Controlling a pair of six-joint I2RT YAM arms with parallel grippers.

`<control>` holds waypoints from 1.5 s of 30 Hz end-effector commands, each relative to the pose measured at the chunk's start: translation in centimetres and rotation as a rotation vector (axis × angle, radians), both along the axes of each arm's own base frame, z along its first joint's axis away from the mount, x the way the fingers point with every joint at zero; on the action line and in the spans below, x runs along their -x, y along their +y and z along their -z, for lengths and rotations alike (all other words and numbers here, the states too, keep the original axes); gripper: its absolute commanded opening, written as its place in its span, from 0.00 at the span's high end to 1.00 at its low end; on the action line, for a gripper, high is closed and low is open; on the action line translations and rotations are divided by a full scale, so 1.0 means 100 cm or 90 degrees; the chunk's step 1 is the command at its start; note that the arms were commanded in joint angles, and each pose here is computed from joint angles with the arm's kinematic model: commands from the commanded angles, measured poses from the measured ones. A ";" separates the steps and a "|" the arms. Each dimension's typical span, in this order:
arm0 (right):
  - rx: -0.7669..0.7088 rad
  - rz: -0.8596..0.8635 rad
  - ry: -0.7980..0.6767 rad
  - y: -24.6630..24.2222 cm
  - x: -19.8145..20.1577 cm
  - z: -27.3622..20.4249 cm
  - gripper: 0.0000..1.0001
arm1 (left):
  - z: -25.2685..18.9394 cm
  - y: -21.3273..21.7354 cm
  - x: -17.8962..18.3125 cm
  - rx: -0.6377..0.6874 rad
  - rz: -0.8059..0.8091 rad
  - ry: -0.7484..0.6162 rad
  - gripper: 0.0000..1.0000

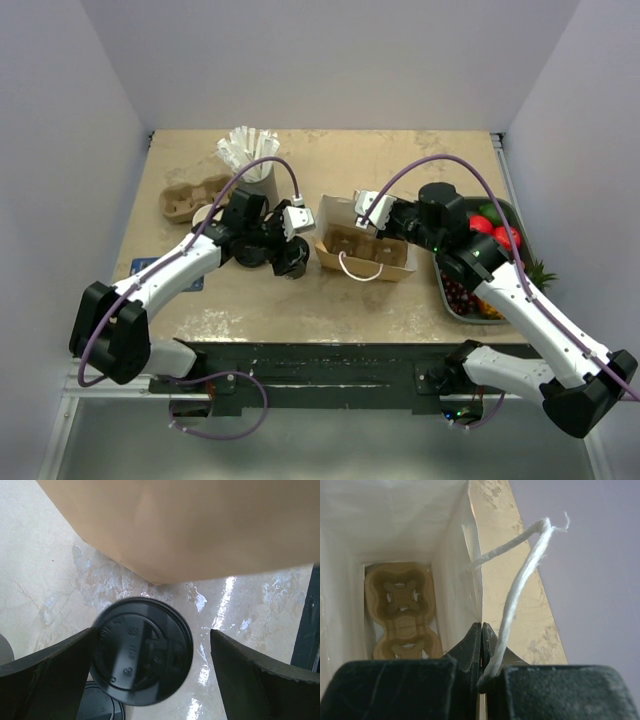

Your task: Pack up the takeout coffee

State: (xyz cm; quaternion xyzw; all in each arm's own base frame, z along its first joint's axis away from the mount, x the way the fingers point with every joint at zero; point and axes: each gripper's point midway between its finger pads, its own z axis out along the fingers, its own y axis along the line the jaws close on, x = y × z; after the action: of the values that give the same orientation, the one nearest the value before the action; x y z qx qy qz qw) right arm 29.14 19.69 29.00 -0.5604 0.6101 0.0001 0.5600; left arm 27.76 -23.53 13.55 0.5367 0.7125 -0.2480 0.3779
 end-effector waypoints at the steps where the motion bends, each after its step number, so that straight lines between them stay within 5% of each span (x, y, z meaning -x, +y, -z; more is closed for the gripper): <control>1: -0.028 0.014 -0.028 -0.001 -0.004 -0.026 1.00 | -0.029 -0.014 -0.010 0.047 0.004 -0.022 0.00; 24: -0.024 0.009 -0.012 0.005 -0.009 -0.023 1.00 | 0.000 0.000 -0.019 -0.040 -0.022 0.026 0.00; 38: -0.029 0.008 -0.012 0.007 -0.010 -0.023 1.00 | -0.001 0.013 -0.004 -0.066 0.024 0.037 0.23; 45: -0.029 0.016 -0.015 0.005 -0.010 -0.026 1.00 | -0.043 0.007 -0.004 -0.037 0.044 -0.005 0.32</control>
State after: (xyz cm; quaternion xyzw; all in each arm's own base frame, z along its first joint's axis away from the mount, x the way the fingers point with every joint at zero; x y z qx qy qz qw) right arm 29.64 20.10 29.00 -0.5603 0.6172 0.0043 0.5523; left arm 28.17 -22.39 13.36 0.5540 0.7327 -0.2355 0.3174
